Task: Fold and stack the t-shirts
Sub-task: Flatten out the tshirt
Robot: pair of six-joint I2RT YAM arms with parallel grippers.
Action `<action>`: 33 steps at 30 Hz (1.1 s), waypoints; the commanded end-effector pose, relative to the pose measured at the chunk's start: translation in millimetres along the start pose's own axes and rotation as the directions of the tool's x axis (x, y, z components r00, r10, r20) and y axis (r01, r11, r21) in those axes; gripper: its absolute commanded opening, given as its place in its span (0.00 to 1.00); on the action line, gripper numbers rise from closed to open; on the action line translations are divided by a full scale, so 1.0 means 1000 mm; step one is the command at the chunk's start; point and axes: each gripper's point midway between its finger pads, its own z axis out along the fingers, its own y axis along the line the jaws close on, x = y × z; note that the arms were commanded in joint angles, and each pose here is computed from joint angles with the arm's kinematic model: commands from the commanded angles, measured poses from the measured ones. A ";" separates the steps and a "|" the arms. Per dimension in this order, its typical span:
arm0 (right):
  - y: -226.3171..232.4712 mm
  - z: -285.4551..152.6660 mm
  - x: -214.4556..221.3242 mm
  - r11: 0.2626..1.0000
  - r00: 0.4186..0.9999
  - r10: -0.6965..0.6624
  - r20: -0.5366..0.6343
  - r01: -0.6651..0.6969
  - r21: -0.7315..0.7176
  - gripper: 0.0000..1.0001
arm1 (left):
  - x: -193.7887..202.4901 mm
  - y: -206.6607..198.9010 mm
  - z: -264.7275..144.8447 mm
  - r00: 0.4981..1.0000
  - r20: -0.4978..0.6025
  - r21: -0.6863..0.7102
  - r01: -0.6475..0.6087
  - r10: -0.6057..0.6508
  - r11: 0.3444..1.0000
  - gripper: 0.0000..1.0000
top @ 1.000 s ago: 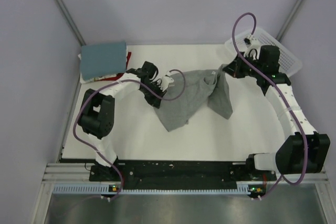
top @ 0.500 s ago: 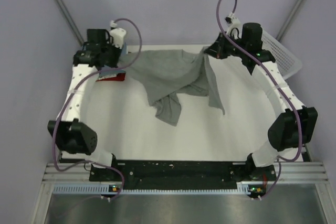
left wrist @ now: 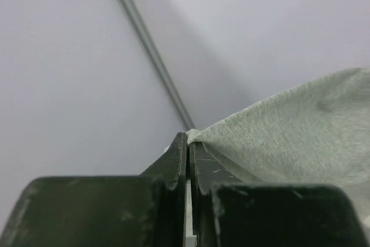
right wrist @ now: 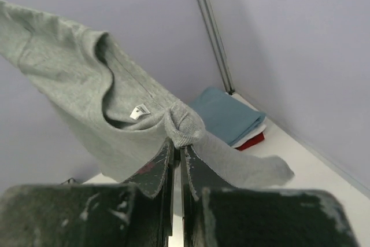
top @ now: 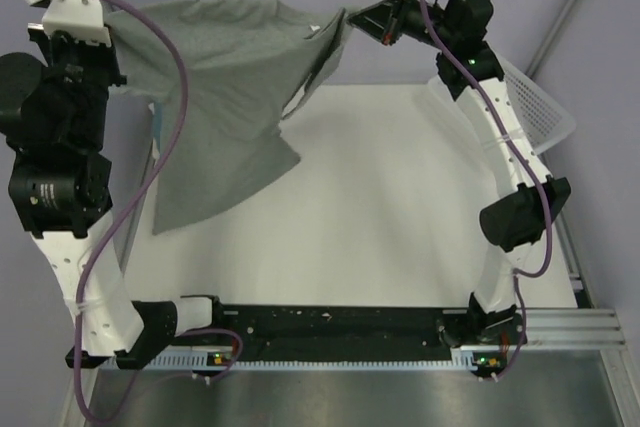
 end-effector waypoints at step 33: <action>0.186 -0.146 0.072 0.957 0.959 -0.198 -0.204 0.145 -0.250 0.00 | -0.023 -0.028 0.106 0.995 0.090 -0.258 -0.015 0.039 0.966 0.00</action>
